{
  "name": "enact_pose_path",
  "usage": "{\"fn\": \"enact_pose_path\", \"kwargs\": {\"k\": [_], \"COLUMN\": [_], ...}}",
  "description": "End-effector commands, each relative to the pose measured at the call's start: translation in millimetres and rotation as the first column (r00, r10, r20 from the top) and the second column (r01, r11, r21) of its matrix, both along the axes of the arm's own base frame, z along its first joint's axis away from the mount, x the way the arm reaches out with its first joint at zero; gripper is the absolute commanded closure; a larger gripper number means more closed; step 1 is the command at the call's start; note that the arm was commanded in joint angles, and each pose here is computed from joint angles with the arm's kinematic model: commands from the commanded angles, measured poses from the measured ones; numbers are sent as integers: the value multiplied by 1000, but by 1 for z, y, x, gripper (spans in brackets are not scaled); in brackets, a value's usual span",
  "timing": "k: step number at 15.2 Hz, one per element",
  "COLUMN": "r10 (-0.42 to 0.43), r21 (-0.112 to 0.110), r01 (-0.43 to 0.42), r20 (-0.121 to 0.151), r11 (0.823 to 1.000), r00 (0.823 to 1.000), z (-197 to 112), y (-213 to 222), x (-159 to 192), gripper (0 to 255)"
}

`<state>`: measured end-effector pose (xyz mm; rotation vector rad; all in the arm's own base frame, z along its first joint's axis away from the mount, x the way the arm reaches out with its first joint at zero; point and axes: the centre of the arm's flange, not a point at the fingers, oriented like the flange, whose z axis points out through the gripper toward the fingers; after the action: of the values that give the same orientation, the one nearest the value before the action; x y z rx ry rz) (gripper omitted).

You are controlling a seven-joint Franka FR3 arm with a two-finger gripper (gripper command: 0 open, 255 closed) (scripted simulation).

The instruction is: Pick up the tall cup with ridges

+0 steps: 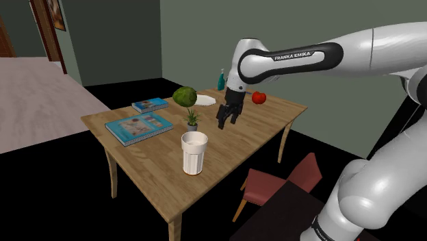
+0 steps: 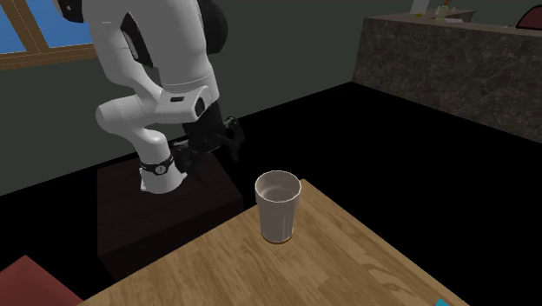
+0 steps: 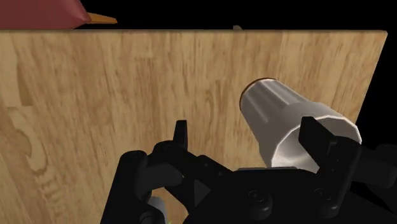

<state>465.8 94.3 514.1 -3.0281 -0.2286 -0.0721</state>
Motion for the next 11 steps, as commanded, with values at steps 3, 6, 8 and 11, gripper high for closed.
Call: {"fn": "enact_pose_path", "kwargs": {"k": [3,6,8,11], "r10": [66,115,148,148], "r21": [-8,-13,-17,-17], "r01": [-66,-115,-148,-148], "r20": [-3,-6,-7,-7], "r11": [998,993,989,989], "r00": [998,993,989,989], "z": [-21,-35,-45,-55], "y": [32,58,77,77], "x": [37,64,82,82], "gripper": [0,0,0,0]}}
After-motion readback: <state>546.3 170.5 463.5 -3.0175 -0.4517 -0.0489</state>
